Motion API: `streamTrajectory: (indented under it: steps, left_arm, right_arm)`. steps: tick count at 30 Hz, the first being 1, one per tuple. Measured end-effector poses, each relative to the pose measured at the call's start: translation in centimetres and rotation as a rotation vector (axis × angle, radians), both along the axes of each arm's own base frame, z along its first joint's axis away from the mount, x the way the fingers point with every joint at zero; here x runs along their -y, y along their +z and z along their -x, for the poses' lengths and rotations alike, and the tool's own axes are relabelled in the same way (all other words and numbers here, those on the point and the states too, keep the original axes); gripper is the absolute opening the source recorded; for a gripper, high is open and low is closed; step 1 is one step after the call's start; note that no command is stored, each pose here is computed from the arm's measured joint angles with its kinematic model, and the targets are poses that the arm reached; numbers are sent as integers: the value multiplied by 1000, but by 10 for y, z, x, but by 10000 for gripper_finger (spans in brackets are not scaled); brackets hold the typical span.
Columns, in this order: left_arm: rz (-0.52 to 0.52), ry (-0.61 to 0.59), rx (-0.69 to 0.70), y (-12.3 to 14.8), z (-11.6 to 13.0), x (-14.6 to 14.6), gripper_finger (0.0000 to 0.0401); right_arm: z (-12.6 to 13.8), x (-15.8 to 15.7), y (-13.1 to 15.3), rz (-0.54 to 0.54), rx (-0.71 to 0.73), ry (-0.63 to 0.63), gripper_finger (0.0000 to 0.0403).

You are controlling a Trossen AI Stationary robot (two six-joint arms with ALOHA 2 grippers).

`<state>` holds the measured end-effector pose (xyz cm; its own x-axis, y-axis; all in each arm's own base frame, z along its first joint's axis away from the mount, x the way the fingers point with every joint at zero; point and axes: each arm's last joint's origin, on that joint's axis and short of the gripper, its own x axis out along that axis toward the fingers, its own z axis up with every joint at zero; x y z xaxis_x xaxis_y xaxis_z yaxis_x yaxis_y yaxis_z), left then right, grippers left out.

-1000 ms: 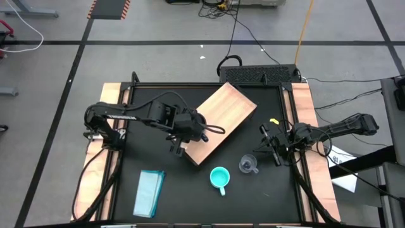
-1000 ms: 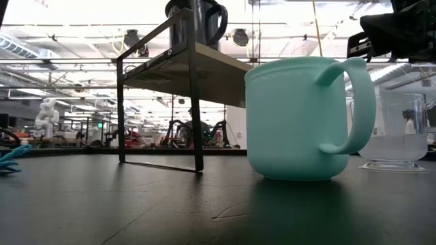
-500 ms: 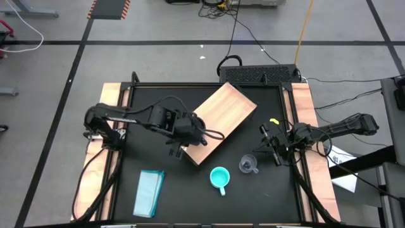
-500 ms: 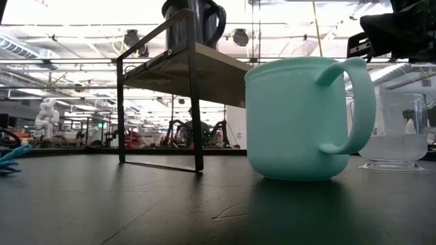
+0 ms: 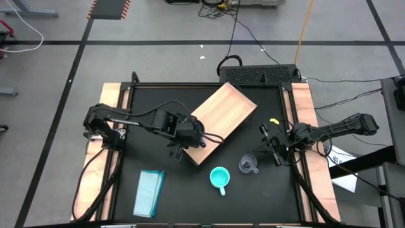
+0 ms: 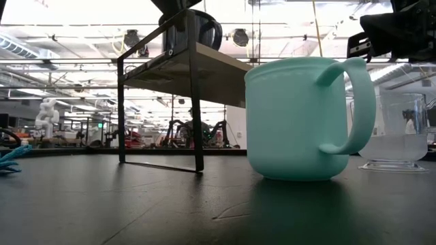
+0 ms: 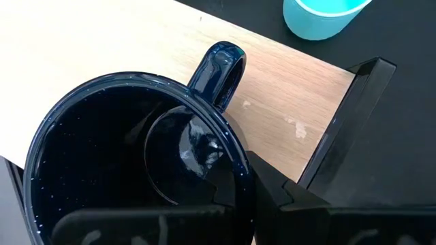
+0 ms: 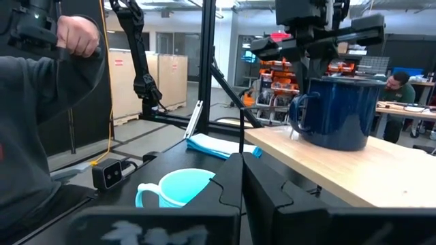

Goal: Stack small to large cups/mugs on shelf
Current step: Put the dark blue cup on the shelf

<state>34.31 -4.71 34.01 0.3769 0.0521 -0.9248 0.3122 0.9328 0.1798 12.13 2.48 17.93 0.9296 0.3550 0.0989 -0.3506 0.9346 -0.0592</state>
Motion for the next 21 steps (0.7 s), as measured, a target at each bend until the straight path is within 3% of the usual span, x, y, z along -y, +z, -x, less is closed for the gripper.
streamTrajectory:
  steps: [14, 18, 21]
  left_arm:
    - [2, -4, -6, 0, 0, 0, 16]
    - [4, 11, -14, -2, 1, 0, 40]
    - [3, 14, -17, -3, 0, 0, 37]
  right_arm:
    - [0, 0, 2, -2, 21, 0, 0]
    - [0, 0, 2, -2, 21, 0, 0]
    - [0, 0, 2, -2, 20, 0, 0]
